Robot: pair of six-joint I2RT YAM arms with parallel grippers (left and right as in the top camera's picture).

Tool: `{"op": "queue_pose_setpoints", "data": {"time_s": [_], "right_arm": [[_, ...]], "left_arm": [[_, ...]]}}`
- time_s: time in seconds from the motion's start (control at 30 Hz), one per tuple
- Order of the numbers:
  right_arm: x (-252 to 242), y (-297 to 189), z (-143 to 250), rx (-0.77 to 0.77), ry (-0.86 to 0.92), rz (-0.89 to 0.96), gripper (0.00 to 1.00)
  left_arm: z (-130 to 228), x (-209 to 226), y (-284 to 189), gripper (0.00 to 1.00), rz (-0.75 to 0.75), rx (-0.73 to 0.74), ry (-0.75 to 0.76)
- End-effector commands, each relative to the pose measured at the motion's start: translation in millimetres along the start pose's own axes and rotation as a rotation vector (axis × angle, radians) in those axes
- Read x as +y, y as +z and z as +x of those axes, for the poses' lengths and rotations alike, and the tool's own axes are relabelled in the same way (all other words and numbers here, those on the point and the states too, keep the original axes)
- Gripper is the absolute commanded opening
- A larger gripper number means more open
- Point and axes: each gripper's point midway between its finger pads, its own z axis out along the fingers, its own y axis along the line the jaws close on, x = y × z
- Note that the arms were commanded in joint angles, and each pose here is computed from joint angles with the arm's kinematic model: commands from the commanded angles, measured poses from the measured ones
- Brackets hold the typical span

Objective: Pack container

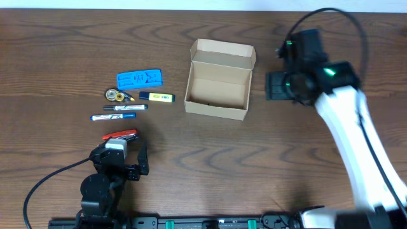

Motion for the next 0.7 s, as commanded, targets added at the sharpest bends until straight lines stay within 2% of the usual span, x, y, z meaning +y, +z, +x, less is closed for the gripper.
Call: {"op": "queue_pose_setpoints", "data": {"time_s": [0.0, 0.17, 0.27, 0.4, 0.5, 0.57, 0.63, 0.67], "right_arm": [[5.1, -36.2, 3.3, -0.064, -0.015, -0.056, 0.67], [2.4, -92.8, 24.4, -0.16, -0.03, -0.073, 0.71], [-2.5, -113.0, 51.6, -0.154, -0.03, -0.073, 0.71], [-10.2, -116.8, 91.7, -0.126, -0.029, -0.067, 0.7], [-13.8, -113.0, 121.3, -0.131, -0.03, -0.081, 0.73], [-9.9, -113.0, 138.7, -0.136, -0.033, -0.124, 0.8], [-4.1, -116.2, 153.6, -0.142, -0.024, -0.177, 0.99], [-3.4, -118.1, 159.7, -0.142, -0.01, -0.189, 0.99]], "left_arm": [[9.7, 4.5, 3.1, 0.95, -0.021, 0.02, -0.004], [9.7, 4.5, 3.1, 0.95, -0.021, 0.02, -0.004], [9.7, 4.5, 3.1, 0.95, -0.021, 0.02, -0.004], [9.7, 4.5, 3.1, 0.95, -0.021, 0.02, -0.004], [9.6, 4.5, 3.1, 0.95, -0.021, 0.02, -0.003], [9.7, 4.5, 3.1, 0.95, -0.021, 0.02, -0.004], [9.7, 4.5, 3.1, 0.95, -0.021, 0.02, -0.004], [9.7, 4.5, 3.1, 0.95, -0.021, 0.02, -0.004]]}}
